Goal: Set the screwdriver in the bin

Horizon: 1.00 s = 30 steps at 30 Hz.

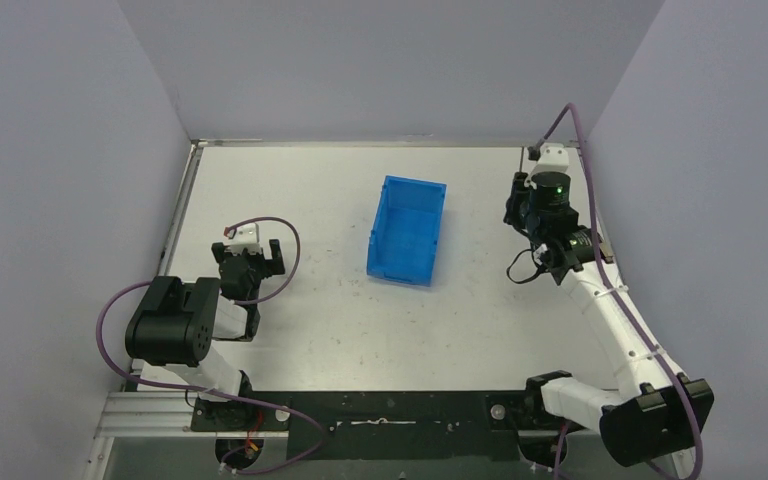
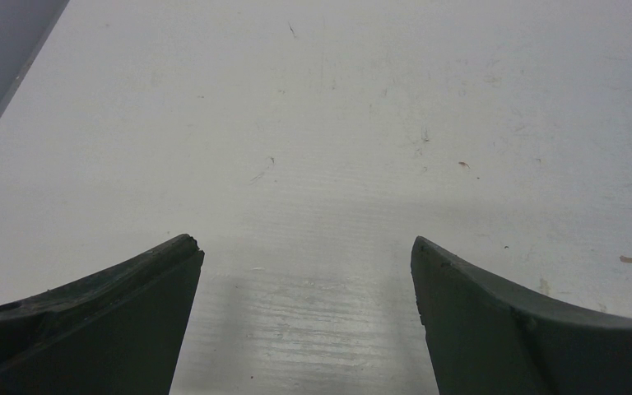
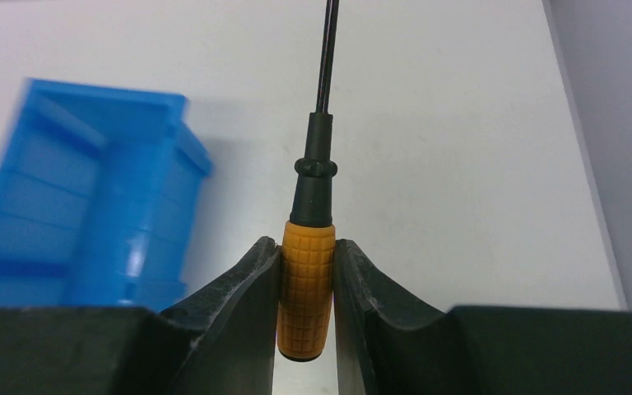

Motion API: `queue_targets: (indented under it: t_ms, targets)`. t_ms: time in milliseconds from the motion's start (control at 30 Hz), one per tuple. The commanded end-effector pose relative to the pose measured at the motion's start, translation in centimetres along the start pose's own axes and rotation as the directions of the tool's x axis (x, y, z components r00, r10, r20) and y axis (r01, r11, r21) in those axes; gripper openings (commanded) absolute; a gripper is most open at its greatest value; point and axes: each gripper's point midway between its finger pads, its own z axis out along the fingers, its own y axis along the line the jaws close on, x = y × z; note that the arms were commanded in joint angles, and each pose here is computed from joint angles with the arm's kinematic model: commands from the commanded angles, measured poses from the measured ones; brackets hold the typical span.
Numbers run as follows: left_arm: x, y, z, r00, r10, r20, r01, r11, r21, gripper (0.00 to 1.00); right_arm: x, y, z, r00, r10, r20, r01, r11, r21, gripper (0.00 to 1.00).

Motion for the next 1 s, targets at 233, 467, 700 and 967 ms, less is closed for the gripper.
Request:
queue_targets:
  t_ms: [233,467,700,967]
  targets:
    - [-2.0,-0.2,0.5,0.998,-0.016,0.064,0.016,1.0,0.0,0.97,0.7,14.2,1.0,0.999,-0.042,0.015,0.044,0.974,-0.22,0.0]
    - [-2.0,-0.2,0.5,0.998,-0.015,0.064,0.015,1.0,0.001,0.97,8.5,18.5,5.9,0.98,-0.12,-0.158,0.07,0.955,-0.289,0.0]
    - [-2.0,-0.2,0.6,0.998,-0.016,0.066,0.016,1.0,0.0,0.97,14.3,19.3,9.6,0.944,-0.192,-0.267,0.117,0.955,-0.271,0.0]
    - [-2.0,-0.2,0.5,0.998,-0.016,0.065,0.016,1.0,0.0,0.97,18.4,19.7,12.3,0.909,-0.24,-0.342,0.154,0.953,-0.26,0.02]
